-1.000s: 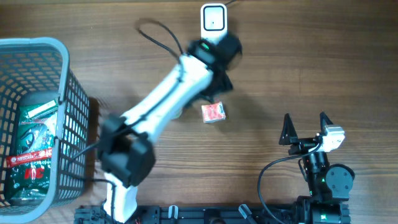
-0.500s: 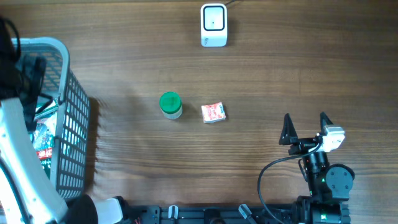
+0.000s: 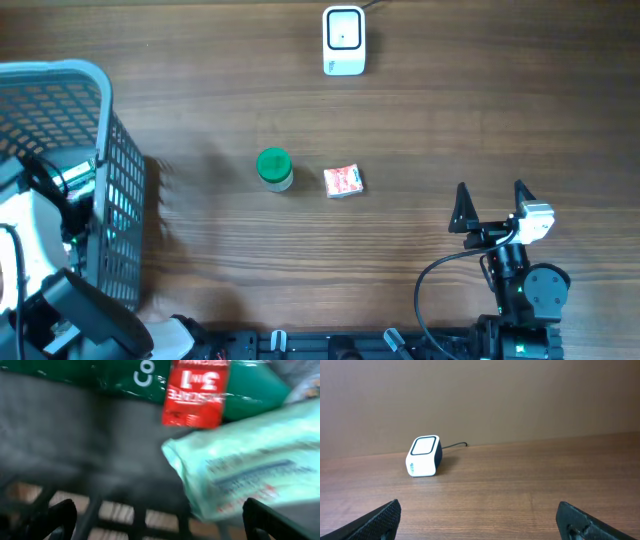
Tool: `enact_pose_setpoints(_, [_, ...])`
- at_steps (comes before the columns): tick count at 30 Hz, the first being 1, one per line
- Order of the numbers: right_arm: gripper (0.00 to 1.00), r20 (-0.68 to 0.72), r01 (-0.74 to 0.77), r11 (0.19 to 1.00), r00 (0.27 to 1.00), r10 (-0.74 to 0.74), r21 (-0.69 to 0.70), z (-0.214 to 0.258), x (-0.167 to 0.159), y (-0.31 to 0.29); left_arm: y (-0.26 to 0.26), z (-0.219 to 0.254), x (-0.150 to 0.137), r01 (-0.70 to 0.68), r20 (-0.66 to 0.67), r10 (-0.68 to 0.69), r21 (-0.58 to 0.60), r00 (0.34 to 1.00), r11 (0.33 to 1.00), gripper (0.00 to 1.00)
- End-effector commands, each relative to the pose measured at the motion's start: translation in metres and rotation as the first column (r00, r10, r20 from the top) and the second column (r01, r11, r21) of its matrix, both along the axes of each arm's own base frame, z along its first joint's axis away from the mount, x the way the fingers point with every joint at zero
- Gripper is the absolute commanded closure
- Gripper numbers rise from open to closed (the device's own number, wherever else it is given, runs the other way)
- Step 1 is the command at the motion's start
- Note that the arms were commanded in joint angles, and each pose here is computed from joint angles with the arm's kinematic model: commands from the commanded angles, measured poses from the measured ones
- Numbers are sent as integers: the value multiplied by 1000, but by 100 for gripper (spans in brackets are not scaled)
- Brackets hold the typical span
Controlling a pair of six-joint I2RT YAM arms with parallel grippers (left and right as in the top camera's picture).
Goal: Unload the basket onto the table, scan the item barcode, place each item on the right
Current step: 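Return the left gripper to the basket and grasp the mint-green wipes pack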
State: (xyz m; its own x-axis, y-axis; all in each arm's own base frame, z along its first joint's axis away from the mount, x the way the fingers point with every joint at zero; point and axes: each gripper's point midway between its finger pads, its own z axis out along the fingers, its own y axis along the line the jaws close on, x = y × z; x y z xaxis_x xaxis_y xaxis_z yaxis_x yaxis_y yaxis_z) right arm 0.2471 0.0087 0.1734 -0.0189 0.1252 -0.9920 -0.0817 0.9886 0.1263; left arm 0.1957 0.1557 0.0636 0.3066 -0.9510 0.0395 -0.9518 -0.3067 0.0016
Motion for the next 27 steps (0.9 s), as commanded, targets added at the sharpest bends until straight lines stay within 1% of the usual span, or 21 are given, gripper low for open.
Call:
enact_pose_setpoints(1, [0, 11, -13, 1000, 1000, 14, -18, 2, 0, 2, -6, -17, -4, 13, 9, -13, -12, 1000, 1000, 0])
enact_pose_setpoints(6, [0, 11, -13, 1000, 1000, 14, -19, 2, 0, 2, 1, -35, -2, 14, 36, -15, 40, 999, 999, 0])
enact_pose_setpoints(7, [0, 11, -13, 1000, 1000, 14, -19, 2, 0, 2, 3, -38, -4, 13, 28, -15, 60, 999, 998, 3])
enact_pose_setpoints(8, [0, 11, -13, 1000, 1000, 14, -19, 2, 0, 2, 6, -41, -6, 13, 19, -15, 78, 1000, 997, 20])
enact_pose_setpoints(11, [0, 11, -13, 1000, 1000, 14, -19, 2, 0, 2, 17, -41, -18, 15, -49, -8, 147, 999, 989, 79])
enact_pose_setpoints(12, [0, 11, -13, 1000, 1000, 14, -19, 2, 0, 2, 24, -40, -21, 16, -66, -4, 182, 998, 983, 92])
enact_pose_setpoints(13, [0, 11, -13, 1000, 1000, 14, -19, 2, 0, 2, 29, -39, -23, 18, -84, 0, 211, 997, 977, 96])
enact_pose_setpoints(15, [0, 11, -13, 1000, 1000, 14, -19, 2, 0, 2, 37, -36, -29, 23, -115, 7, 256, 993, 966, 96])
enact_pose_setpoints(16, [0, 11, -13, 1000, 1000, 14, -18, 2, 0, 2, 38, -33, -26, 32, -105, -4, 258, 994, 966, 96])
enact_pose_setpoints(18, [0, 11, -13, 1000, 1000, 14, -19, 2, 0, 2, 39, -14, -6, 98, -19, -96, 255, 995, 962, 96])
enact_pose_setpoints(19, [0, 11, -13, 1000, 1000, 14, -19, 2, 0, 2, 40, -4, 1, 112, 12, -119, 263, 993, 958, 96])
enact_pose_setpoints(20, [0, 11, -13, 1000, 1000, 14, -19, 2, 0, 2, 42, 12, 7, 117, 48, -135, 282, 990, 952, 96])
enact_pose_setpoints(21, [0, 11, -13, 1000, 1000, 14, -19, 2, 0, 2, 48, 49, 14, 98, 102, -140, 339, 985, 936, 96])
enact_pose_setpoints(23, [0, 11, -13, 1000, 1000, 14, -19, 2, 0, 2, 53, 104, 20, 100, 177, -195, 441, 965, 892, 96])
enact_pose_setpoints(26, [0, 11, -13, 1000, 1000, 14, -19, 2, 0, 2, 47, 165, 13, 32, 286, -224, 549, 932, 835, 96])
enact_pose_setpoints(27, [0, 11, -13, 1000, 1000, 14, -19, 2, 0, 2, 44, 175, 10, 12, 310, -228, 569, 923, 823, 96])
